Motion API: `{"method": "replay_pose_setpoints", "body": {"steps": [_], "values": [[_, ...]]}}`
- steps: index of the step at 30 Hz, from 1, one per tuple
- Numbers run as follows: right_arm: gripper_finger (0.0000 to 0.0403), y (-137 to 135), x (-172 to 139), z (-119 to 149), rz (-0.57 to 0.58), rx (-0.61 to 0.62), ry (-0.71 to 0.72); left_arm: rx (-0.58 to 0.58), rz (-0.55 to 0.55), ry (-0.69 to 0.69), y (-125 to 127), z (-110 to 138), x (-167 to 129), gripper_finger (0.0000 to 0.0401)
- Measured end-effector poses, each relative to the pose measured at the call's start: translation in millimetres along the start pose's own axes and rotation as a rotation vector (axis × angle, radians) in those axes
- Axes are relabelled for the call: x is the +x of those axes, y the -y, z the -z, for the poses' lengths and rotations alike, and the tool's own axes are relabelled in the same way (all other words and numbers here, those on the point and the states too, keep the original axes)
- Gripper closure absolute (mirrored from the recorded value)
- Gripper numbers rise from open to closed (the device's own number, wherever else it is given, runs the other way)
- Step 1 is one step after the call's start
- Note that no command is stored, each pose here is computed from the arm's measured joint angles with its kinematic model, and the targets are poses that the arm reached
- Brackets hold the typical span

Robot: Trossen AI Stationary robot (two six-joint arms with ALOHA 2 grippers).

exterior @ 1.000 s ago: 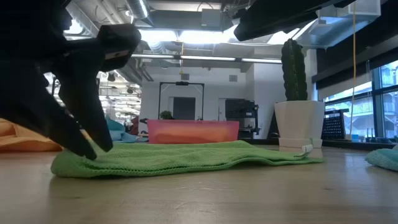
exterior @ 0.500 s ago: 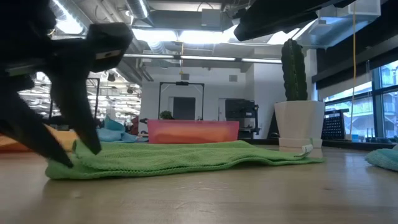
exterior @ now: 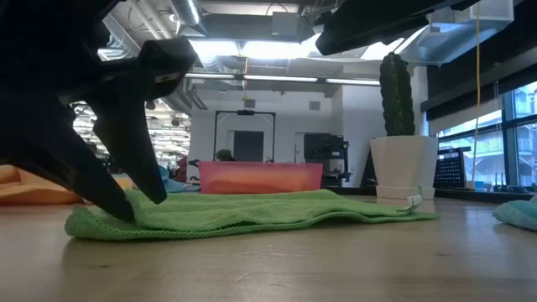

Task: Roll microfiber towels into tight, uniform cylinder then place into a basket
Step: Roll the green towel

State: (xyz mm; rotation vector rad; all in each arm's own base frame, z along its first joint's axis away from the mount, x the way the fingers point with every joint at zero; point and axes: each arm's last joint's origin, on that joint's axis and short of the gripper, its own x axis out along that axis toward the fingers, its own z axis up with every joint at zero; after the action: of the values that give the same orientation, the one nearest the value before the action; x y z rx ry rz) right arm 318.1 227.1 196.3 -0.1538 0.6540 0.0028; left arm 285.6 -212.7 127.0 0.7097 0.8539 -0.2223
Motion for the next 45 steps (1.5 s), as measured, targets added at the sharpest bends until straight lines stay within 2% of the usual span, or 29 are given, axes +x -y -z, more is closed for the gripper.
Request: {"method": "replay_pose_setpoints", "body": {"steps": [4, 10, 17, 21, 25, 33, 39, 43, 45], "values": [[0.0295, 0.0, 0.0, 0.0, 0.000, 0.000, 0.000, -0.001, 0.009, 0.004, 0.2, -0.3, 0.0, 0.0340], [0.0295, 0.0, 0.0, 0.0, 0.000, 0.000, 0.000, -0.005, 0.020, 0.018, 1.2, -1.7, -0.4, 0.0395], [0.0295, 0.0, 0.0, 0.0, 0.000, -0.001, 0.000, 0.099, -0.044, 0.066, 8.7, -8.1, -9.9, 0.0400], [0.0295, 0.1, 0.0, 0.3, 0.001, -0.002, -0.002, 0.101, -0.080, 0.105, 9.9, -13.8, -26.3, 0.0401], [0.0295, 0.1, 0.0, 0.4, 0.001, -0.002, -0.004, 0.100, -0.066, 0.147, 14.5, -18.0, -39.8, 0.0401], [0.0295, 0.3, 0.1, 0.6, 0.002, -0.001, -0.005, 0.059, 0.041, 0.148, 24.4, -16.1, -43.7, 0.0401], [0.0295, 0.5, 0.1, 1.1, 0.004, -0.005, -0.011, 0.074, 0.043, 0.158, 29.0, -16.7, -46.7, 0.0401], [0.0295, 5.1, -1.1, 13.5, 0.047, -0.020, -0.128, 0.055, 0.035, 0.153, 26.6, -16.5, -45.3, 0.0401], [0.0295, 11.3, -3.7, 25.1, 0.120, -0.007, -0.230, 0.042, 0.034, 0.151, 25.7, -16.4, -44.7, 0.0401]]}}
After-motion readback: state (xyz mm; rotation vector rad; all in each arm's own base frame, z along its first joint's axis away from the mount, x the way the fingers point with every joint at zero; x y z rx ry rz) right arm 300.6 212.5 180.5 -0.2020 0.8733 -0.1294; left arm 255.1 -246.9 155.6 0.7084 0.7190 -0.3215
